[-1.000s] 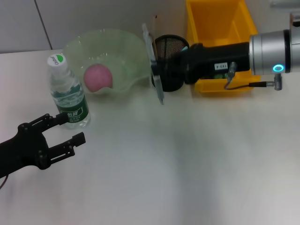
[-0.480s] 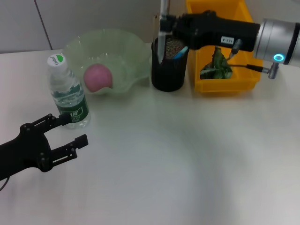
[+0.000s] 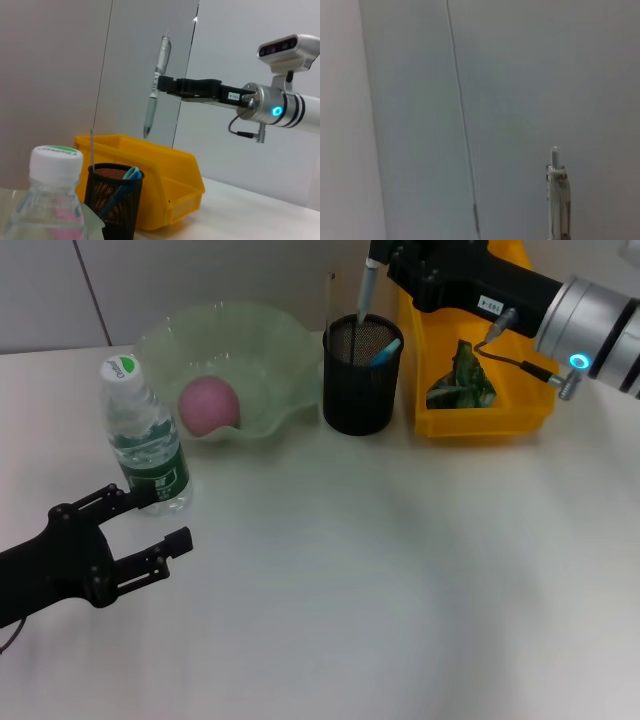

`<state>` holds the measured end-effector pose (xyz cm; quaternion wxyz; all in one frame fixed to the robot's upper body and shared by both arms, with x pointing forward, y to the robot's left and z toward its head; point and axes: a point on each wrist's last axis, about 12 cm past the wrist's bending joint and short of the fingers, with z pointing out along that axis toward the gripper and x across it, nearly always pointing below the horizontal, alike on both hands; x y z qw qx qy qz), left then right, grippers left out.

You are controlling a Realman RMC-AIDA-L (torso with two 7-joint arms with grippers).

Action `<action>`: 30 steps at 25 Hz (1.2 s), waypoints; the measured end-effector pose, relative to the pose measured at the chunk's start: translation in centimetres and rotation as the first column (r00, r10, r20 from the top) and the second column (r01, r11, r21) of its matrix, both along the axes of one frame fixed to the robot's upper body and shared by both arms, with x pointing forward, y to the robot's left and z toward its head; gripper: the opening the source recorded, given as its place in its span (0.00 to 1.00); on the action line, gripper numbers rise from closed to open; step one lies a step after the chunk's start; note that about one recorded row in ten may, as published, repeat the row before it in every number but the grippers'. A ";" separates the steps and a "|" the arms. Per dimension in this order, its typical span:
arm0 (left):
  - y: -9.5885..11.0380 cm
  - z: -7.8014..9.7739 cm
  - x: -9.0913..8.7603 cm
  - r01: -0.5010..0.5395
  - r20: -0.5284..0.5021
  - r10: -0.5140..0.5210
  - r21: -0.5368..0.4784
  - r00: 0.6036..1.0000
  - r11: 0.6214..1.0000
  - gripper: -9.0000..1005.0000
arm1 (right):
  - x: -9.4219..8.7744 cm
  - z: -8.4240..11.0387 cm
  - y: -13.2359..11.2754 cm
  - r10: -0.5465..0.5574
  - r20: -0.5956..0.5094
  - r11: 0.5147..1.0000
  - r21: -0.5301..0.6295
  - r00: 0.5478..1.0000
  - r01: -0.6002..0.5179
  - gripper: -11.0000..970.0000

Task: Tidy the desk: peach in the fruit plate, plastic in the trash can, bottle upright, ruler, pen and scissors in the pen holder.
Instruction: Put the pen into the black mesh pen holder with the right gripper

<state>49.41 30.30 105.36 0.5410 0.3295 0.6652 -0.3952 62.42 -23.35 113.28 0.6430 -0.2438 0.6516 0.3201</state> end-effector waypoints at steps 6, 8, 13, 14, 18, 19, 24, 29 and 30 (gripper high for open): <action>0.0 -0.2 0.1 -0.012 -0.029 0.012 0.002 1.000 1.000 0.77 | 0.0 -0.9 0.1 -0.056 0.051 0.998 0.003 0.997 0.056 0.17; 0.0 -0.2 0.1 -0.014 -0.034 0.014 0.002 0.999 1.000 0.77 | 0.1 -1.2 0.3 -0.072 0.053 0.997 -0.004 0.996 0.073 0.17; 0.0 -0.3 0.1 -0.022 -0.053 0.021 -0.005 0.998 1.000 0.77 | 0.8 -1.8 0.4 -0.125 0.030 0.991 -0.050 0.992 0.127 0.19; 0.0 -0.3 0.1 -0.023 -0.055 0.022 -0.005 0.998 1.000 0.77 | 0.9 -2.0 0.6 -0.128 0.031 0.990 -0.059 0.991 0.130 0.19; 0.0 -0.3 0.2 -0.028 -0.058 0.028 -0.005 0.998 1.000 0.77 | 1.2 -2.1 1.3 -0.136 0.057 0.987 -0.074 0.989 0.141 0.20; 0.0 -0.3 0.2 -0.030 -0.058 0.029 -0.007 0.998 1.000 0.77 | 1.2 -2.2 1.5 -0.136 0.059 0.987 -0.076 0.989 0.140 0.20; 0.1 -0.3 0.2 -0.034 -0.065 0.033 -0.011 0.997 0.999 0.77 | 1.9 -2.4 2.3 -0.148 0.033 0.983 -0.100 0.988 0.151 0.22; 0.1 -0.3 0.1 -0.035 -0.067 0.034 -0.012 0.997 0.999 0.77 | 2.1 -2.6 2.7 -0.154 0.013 0.982 -0.111 0.988 0.155 0.23; 0.1 -0.3 0.0 -0.036 -0.068 0.035 -0.014 0.997 0.999 0.77 | 2.0 -2.8 2.8 -0.155 0.005 0.982 -0.113 0.988 0.155 0.23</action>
